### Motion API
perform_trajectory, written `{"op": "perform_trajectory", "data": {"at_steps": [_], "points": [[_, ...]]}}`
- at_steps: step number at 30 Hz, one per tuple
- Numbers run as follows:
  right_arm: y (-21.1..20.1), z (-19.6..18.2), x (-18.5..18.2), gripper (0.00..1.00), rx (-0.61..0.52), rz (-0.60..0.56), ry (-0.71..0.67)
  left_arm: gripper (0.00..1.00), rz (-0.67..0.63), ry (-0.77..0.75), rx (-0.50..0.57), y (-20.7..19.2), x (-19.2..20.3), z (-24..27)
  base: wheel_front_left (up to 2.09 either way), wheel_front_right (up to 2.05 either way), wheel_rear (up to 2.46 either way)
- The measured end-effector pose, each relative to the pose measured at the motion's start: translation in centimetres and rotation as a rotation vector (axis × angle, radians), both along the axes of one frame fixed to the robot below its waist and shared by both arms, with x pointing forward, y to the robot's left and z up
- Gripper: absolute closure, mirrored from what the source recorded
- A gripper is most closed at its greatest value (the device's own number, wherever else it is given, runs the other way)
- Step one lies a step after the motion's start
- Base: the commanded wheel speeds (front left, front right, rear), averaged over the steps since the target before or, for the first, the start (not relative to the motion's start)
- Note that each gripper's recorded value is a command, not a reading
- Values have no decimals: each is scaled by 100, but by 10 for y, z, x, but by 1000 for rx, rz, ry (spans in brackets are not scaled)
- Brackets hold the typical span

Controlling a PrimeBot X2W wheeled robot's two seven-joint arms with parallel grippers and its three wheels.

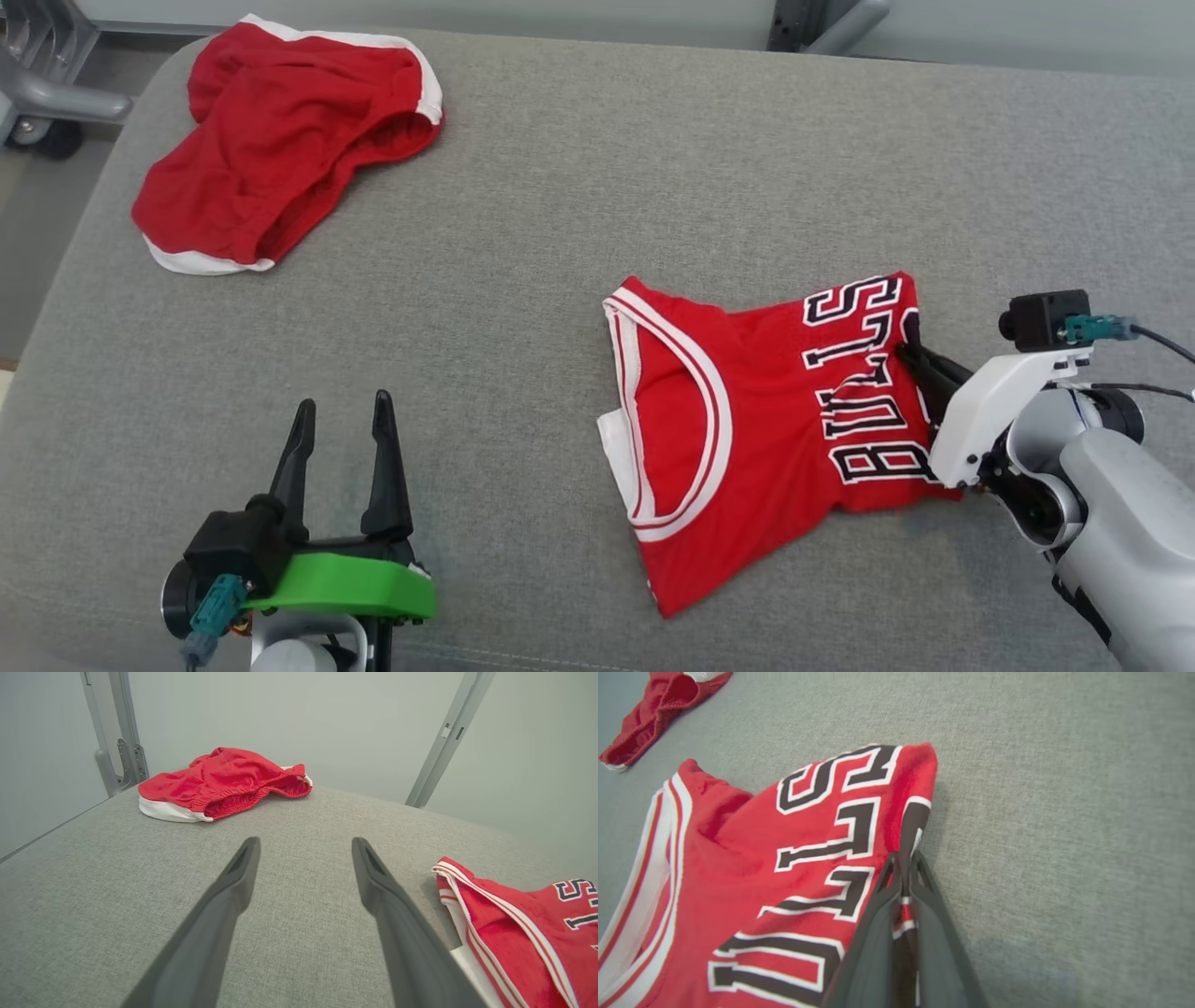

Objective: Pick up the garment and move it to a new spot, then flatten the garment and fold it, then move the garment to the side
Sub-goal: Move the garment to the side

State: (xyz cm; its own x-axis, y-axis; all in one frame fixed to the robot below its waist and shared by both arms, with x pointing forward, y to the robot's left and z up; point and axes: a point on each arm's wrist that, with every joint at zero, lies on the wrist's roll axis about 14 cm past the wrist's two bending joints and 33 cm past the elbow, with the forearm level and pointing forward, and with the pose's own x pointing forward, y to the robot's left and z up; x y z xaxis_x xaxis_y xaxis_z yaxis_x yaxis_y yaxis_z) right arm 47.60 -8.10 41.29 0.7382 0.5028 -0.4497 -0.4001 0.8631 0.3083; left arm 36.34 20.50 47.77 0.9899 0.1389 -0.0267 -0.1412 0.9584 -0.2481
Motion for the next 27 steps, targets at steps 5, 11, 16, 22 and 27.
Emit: {"op": "perform_trajectory", "data": {"at_steps": [5,11,16,22,27], "points": [[-33,13,12,100,-25,-65,-57,0,-80,-18,3,-22,20,3,0,0,0],[-93,32,24,100,-82,-182,-124,0,-210,-45,6,-61,50,5,0,0,0],[-132,43,24,100,-109,-269,-159,0,-310,-56,14,-92,69,3,0,0,0],[-181,54,18,100,-142,-393,-196,0,-451,-65,33,-133,98,-6,0,0,0],[-216,52,5,100,-183,-480,-190,0,-575,-69,15,-178,113,-16,0,0,0]]}}
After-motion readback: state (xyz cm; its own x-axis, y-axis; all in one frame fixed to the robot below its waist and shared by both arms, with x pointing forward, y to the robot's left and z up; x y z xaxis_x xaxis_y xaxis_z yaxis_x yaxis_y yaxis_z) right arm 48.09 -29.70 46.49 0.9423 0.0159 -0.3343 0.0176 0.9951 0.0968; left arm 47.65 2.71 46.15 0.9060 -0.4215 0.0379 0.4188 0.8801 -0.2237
